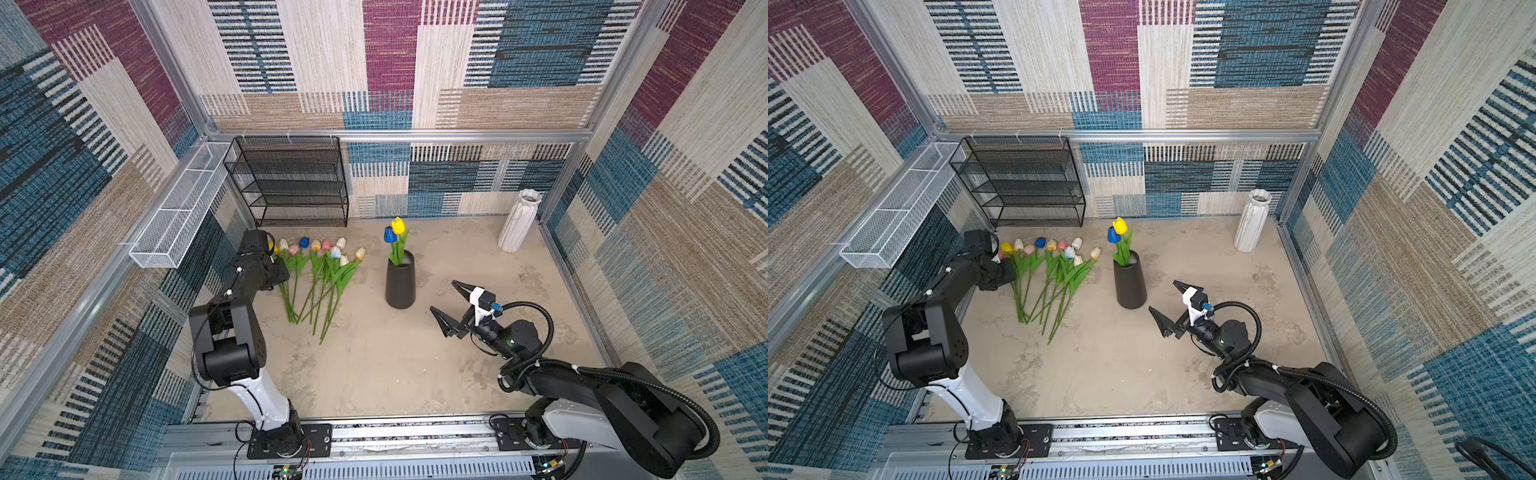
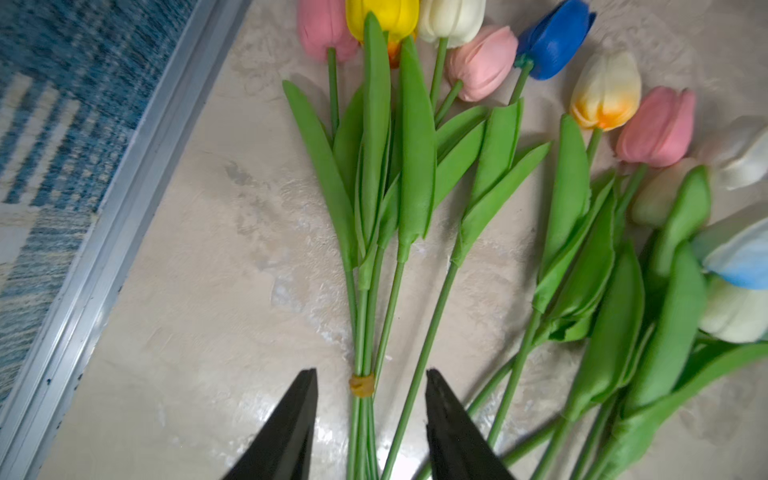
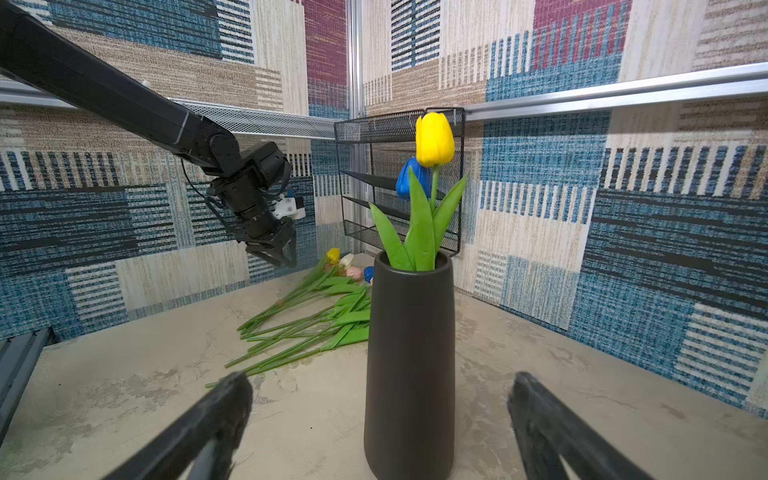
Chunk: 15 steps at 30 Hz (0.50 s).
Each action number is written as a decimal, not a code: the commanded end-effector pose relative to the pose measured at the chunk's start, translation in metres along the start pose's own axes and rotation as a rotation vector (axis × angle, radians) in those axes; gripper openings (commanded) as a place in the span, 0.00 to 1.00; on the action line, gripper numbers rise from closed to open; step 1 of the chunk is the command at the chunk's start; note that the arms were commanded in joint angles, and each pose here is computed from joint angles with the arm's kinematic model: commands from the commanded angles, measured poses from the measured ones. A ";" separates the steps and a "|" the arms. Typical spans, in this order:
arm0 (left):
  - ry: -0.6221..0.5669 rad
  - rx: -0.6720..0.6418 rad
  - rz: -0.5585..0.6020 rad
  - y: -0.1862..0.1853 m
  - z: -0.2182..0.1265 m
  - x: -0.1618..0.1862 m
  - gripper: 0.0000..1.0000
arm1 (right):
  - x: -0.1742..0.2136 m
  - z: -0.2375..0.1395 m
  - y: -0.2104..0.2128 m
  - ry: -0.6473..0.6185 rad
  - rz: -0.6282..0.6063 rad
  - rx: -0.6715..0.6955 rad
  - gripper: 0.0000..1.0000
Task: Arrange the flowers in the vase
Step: 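Open the left gripper, return to the tulips and grasp a banded stem bundle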
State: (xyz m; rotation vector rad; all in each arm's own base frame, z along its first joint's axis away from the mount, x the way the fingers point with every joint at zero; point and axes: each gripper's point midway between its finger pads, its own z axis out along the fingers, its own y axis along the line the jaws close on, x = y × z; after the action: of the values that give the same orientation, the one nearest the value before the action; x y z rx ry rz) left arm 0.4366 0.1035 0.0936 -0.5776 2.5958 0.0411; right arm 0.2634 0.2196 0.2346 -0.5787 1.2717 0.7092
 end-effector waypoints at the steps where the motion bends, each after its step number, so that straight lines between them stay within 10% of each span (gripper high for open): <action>1: 0.118 -0.063 0.034 0.013 0.014 0.019 0.47 | -0.011 0.001 0.000 -0.038 -0.014 -0.002 1.00; 15: 0.245 -0.043 0.037 0.008 0.055 0.040 0.40 | -0.010 0.002 -0.001 -0.036 -0.016 0.004 1.00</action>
State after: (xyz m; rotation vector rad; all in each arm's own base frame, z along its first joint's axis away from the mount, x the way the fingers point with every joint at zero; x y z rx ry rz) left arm 0.4310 0.1067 0.0312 -0.5924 2.8154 0.0675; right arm 0.2640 0.2200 0.2338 -0.5812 1.2734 0.7058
